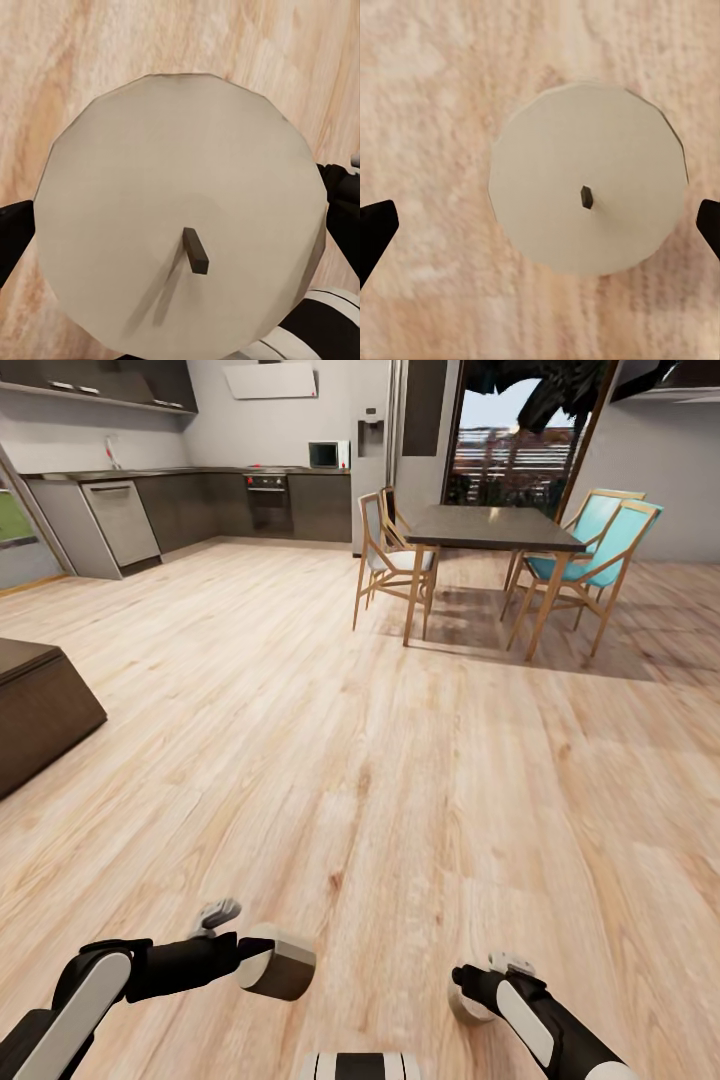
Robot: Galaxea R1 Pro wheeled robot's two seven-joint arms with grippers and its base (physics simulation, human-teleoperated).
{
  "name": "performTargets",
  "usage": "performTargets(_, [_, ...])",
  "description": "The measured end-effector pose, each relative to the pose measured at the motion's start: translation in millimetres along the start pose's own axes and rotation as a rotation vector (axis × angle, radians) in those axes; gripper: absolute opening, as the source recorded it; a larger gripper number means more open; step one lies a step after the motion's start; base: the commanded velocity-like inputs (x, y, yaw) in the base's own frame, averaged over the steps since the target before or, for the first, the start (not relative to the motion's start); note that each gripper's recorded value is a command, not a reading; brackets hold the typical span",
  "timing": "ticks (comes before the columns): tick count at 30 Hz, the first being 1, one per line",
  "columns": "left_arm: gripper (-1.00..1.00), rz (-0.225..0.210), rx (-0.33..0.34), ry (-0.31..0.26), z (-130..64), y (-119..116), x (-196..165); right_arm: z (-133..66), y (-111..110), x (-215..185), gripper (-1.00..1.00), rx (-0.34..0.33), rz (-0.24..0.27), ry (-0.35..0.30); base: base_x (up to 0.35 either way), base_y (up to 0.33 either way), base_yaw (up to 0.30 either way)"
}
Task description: Place each of the two pumpkins and all three candles from the living room inside a cabinet in the living room (use any cabinet), then make sure every cabinet is closed, and position the cauldron so it is next to a table in the living room.
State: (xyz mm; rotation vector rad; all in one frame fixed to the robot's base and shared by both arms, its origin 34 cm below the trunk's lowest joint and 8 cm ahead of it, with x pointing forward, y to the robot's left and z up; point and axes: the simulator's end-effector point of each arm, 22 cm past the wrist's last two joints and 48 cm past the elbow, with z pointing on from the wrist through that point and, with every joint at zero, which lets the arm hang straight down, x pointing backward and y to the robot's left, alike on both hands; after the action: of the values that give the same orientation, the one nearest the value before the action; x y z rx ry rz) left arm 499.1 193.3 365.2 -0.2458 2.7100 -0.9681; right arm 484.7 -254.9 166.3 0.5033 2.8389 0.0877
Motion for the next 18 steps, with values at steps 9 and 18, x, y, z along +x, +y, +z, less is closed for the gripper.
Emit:
performTargets(9, [-1.00,0.000,-0.001,0.000,-0.3,0.5,-0.2,0.0,0.0,0.0,1.00,0.000,0.000,0.000,0.051,0.000,0.000])
performTargets(18, [-1.00,0.000,-0.001,0.000,-0.1,0.3,0.0,0.0,0.0,-0.2,1.00,0.000,0.000,-0.001,0.063,-0.062,0.000])
